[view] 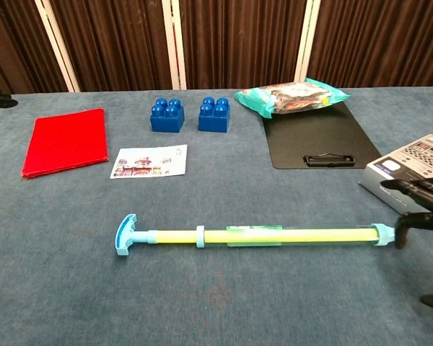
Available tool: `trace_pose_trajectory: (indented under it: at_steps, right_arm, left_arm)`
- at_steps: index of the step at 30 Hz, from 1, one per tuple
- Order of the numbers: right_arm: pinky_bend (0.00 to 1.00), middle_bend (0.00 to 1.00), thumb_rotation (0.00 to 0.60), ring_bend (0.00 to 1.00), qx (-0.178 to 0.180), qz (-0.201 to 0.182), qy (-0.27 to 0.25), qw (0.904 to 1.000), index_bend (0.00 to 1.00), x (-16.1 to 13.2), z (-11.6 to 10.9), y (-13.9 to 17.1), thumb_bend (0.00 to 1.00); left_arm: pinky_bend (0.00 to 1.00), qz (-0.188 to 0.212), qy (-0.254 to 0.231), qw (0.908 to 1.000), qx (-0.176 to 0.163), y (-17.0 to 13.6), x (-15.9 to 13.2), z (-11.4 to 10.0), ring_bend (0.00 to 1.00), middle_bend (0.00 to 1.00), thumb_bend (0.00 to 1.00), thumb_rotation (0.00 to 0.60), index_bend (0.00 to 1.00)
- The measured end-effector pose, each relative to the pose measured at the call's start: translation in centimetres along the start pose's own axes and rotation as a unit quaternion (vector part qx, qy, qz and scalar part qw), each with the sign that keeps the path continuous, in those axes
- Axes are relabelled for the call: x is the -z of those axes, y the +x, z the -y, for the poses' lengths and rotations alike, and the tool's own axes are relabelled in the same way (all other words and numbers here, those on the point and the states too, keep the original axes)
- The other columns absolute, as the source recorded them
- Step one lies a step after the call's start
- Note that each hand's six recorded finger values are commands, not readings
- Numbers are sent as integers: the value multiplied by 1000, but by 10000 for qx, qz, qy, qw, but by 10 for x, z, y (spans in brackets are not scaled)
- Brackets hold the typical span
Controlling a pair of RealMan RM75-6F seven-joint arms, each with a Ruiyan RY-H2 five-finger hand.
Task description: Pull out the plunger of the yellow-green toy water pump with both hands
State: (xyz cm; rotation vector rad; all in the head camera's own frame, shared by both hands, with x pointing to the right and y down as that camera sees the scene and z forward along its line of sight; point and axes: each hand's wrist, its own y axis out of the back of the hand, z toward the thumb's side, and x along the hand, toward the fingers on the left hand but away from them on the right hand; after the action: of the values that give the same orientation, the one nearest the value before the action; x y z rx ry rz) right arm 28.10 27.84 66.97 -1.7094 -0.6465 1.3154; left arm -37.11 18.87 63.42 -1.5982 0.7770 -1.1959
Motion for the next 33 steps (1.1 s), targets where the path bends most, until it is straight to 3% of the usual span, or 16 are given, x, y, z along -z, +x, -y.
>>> trace_pose_trajectory:
  at_steps: [10,21,33]
  right_arm:
    - [0,0,600,0,88,-114,-9,9999,438,-14,9,-31,220]
    - [0,0,600,0,318,-143,30,9994,442,-17,-9,-38,259]
    - [0,0,600,0,203,-234,-53,9995,457,-27,-2,-58,300]
  left_arm:
    - [0,253,-107,9996,-56,10,-6,3,0,0,61,600,0]
    - [0,187,-69,9998,-54,14,-4,6,0,0,61,600,0]
    - [0,52,-88,9999,-91,19,3,5,0,0,63,600,0]
